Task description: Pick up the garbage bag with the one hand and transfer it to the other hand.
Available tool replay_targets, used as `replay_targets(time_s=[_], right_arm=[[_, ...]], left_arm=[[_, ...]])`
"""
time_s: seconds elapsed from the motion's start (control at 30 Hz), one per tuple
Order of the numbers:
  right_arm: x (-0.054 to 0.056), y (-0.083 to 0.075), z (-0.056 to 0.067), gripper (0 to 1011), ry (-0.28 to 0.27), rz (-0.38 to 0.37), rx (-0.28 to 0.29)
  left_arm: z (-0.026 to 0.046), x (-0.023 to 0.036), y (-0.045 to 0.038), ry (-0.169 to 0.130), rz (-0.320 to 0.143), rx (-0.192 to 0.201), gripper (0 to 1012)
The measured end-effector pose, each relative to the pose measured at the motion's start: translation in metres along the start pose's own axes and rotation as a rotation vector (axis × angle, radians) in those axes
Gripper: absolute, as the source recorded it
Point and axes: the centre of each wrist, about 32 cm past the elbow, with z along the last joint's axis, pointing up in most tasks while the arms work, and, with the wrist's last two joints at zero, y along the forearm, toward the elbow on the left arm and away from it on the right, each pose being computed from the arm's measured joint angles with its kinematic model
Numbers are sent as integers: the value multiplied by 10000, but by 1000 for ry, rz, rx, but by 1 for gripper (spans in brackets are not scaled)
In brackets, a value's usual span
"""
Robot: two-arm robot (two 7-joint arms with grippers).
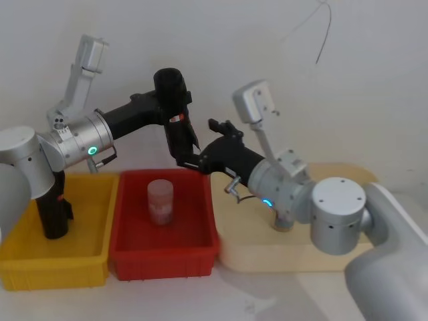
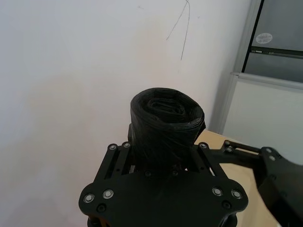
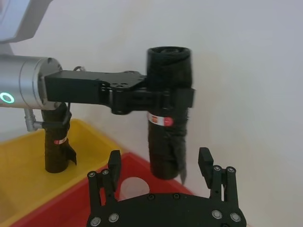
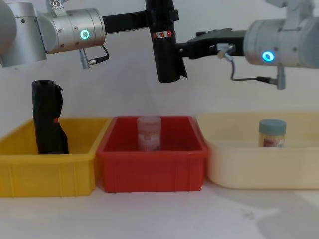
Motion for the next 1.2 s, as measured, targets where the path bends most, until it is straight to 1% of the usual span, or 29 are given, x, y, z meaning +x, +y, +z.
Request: replay_targets(time_s=[0.13, 0.43, 0.87, 1.2], right_arm=[[-35, 97, -10, 1000, -21, 5, 1], [-66, 262, -22, 1000, -32, -6, -16], [-29, 411, -31, 1000, 3, -25, -55], [-12, 516, 2, 1000, 24, -29, -69]], left_arm=[[0, 0, 0, 0, 0, 0, 423], [0, 0, 0, 0, 0, 0, 423], [0, 0, 0, 0, 0, 0, 423], [0, 0, 0, 0, 0, 0, 423]])
